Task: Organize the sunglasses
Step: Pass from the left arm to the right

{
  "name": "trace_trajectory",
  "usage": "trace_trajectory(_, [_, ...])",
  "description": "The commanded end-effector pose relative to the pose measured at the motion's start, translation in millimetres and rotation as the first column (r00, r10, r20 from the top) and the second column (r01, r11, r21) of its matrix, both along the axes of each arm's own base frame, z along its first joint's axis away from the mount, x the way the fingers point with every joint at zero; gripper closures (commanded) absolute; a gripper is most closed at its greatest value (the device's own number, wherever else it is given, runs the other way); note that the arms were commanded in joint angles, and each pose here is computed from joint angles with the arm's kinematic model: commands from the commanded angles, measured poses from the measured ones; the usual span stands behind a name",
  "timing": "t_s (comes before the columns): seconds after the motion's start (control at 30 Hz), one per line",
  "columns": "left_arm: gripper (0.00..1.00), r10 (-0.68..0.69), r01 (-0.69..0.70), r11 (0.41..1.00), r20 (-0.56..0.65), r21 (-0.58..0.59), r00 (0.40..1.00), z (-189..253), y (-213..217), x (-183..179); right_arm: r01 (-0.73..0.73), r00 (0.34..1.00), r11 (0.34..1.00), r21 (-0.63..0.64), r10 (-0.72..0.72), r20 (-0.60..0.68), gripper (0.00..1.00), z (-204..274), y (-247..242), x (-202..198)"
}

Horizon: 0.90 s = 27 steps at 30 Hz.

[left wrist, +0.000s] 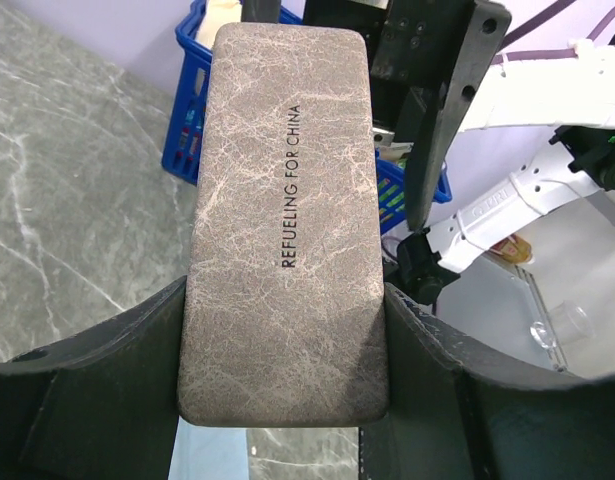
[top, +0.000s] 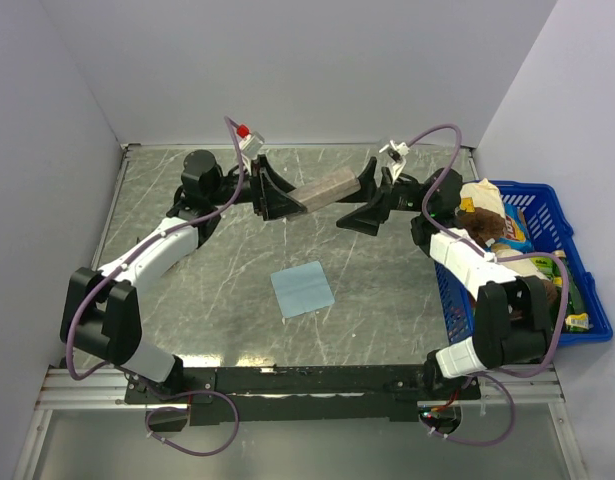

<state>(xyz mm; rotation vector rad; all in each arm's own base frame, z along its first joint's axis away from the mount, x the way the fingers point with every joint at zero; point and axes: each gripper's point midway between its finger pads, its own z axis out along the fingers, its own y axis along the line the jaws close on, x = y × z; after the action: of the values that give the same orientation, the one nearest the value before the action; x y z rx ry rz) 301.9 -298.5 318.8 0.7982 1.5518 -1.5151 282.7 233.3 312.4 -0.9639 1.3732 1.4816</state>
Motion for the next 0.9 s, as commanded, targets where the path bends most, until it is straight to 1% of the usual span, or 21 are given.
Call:
trace_trajectory(0.0, [0.99,-0.08,0.081,0.996,0.033,-0.04,0.996,13.0,-1.2,-18.9,0.078,0.988,0.997,0.001,-0.078,0.131,0.0,10.8,4.2,9.5])
trace_trajectory(0.23, [0.99,-0.099,0.1,0.995,0.034,-0.024,0.995,4.4,-4.0,-24.1,0.087,0.991,0.996,0.034,-0.09,0.102,0.0,17.0,5.3,12.3])
trace_trajectory(0.37, [0.99,-0.109,0.11,0.993,0.03,-0.034,0.994,0.8,-4.3,-28.0,0.141,0.986,0.989,0.038,-0.144,0.087,0.0,18.3,3.0,19.9])
trace_trajectory(0.57, [0.99,-0.1,0.1,0.995,0.035,-0.002,0.994,-9.1,-4.5,-22.7,0.179,0.98,0.982,0.053,-0.182,0.075,0.0,25.3,-3.0,23.8])
trace_trajectory(0.67, [0.99,-0.106,0.107,0.994,0.036,-0.01,0.994,-8.0,-4.8,-24.7,0.169,0.982,0.985,0.044,-0.172,0.073,0.01,23.7,-3.2,22.9])
trace_trajectory(0.7, [0.99,-0.105,0.106,0.994,0.038,-0.012,0.994,-7.7,-4.8,-24.6,0.164,0.984,0.986,0.043,-0.167,0.069,0.02,22.5,-2.9,22.9])
trace_trajectory(0.73, [0.99,-0.104,0.104,0.994,0.036,-0.013,0.994,-7.8,-5.0,-24.1,0.156,0.985,0.987,0.042,-0.159,0.068,0.06,22.4,-2.7,21.7])
trace_trajectory(0.8, [0.99,-0.101,0.102,0.995,0.034,-0.015,0.994,-7.5,-5.3,-23.0,0.132,0.989,0.991,0.038,-0.134,0.069,0.11,20.1,-1.5,19.4])
trace_trajectory(0.87, [0.99,-0.1,0.1,0.995,0.033,-0.016,0.994,-7.9,-5.6,-22.3,0.118,0.99,0.992,0.032,-0.12,0.074,0.18,18.9,-1.8,17.7])
